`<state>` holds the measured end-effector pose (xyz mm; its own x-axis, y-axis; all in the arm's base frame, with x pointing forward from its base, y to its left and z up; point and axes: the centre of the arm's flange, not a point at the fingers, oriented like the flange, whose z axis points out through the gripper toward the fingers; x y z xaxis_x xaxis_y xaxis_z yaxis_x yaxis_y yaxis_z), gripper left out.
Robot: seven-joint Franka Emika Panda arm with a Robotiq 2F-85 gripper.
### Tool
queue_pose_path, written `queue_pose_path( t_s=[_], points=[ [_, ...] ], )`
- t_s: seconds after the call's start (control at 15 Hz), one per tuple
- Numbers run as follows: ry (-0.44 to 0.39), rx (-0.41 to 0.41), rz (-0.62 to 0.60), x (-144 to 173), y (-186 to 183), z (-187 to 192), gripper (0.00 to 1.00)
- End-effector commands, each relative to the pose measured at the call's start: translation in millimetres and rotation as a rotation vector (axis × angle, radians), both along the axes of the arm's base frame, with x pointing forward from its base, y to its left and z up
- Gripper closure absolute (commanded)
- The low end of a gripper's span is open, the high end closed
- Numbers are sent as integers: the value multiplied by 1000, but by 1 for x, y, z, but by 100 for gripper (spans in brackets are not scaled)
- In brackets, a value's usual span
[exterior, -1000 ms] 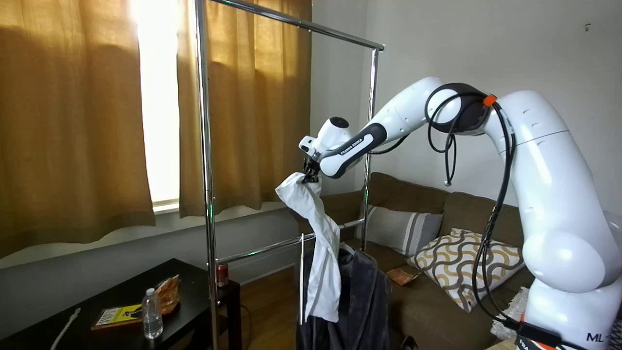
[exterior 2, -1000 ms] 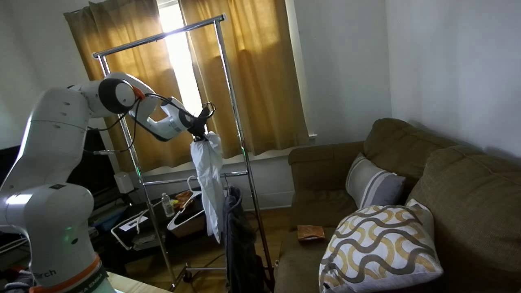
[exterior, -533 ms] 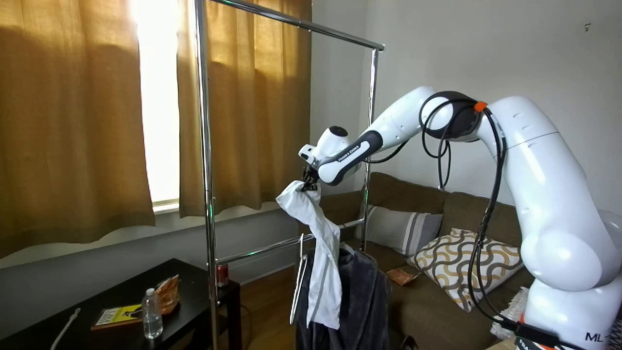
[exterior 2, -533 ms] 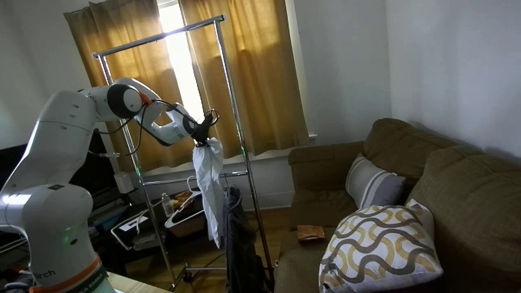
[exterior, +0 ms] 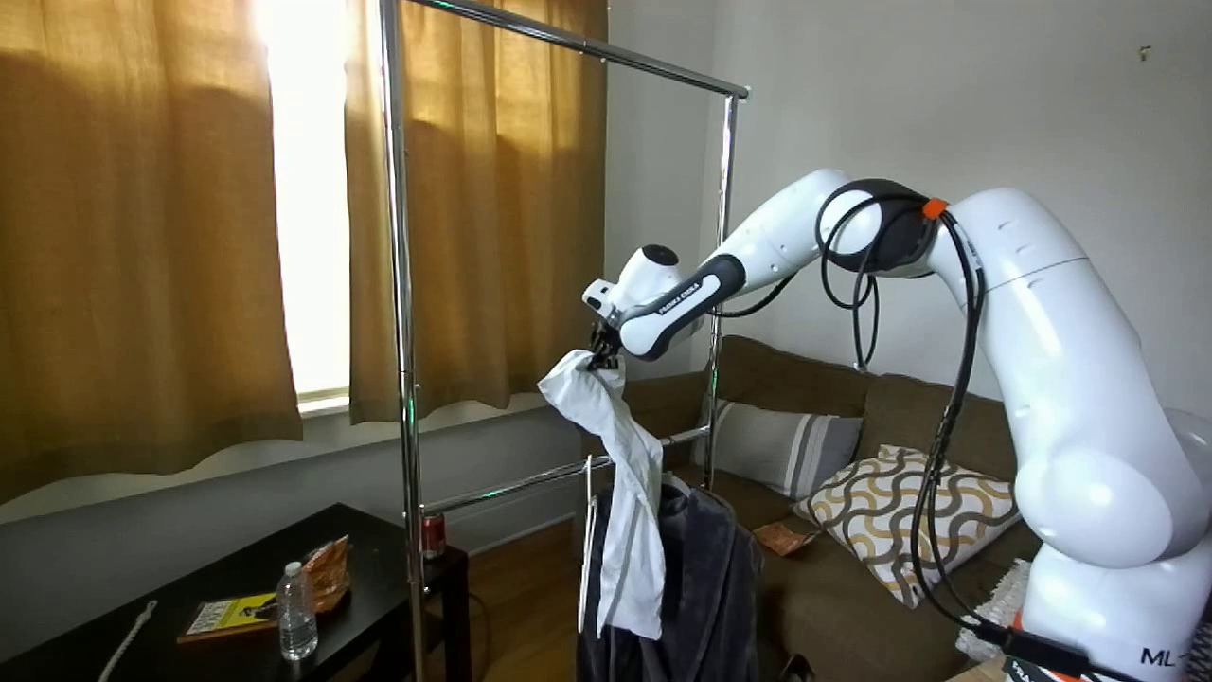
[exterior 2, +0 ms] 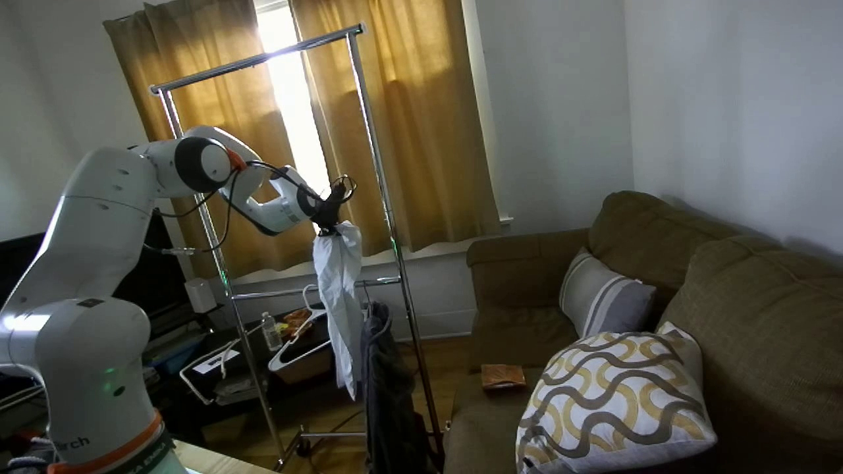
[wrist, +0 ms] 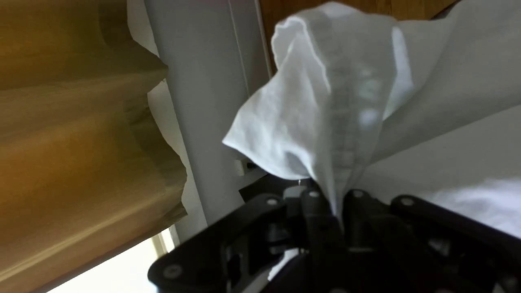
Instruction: Pick up the white cloth from the couch and put it on the bottom railing
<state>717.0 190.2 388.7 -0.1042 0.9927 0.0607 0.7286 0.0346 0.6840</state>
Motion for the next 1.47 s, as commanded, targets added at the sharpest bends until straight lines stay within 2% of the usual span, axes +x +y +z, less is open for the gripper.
queue_pose_path(
  t_s=[0.0, 0.27, 0.6, 0.87, 0.93, 1.07, 1.4],
  points=[
    [-79, 48, 32, 36, 2, -2, 99],
    [-155, 76, 91, 63, 15, -17, 99],
    [-92, 67, 103, 79, 19, -74, 99],
    [-67, 72, 112, 89, 16, -101, 96],
    [-61, 65, 106, 90, 16, -105, 69],
    [-49, 74, 102, 93, 14, -111, 62],
    [-40, 84, 37, 91, 16, -95, 24]
  ],
)
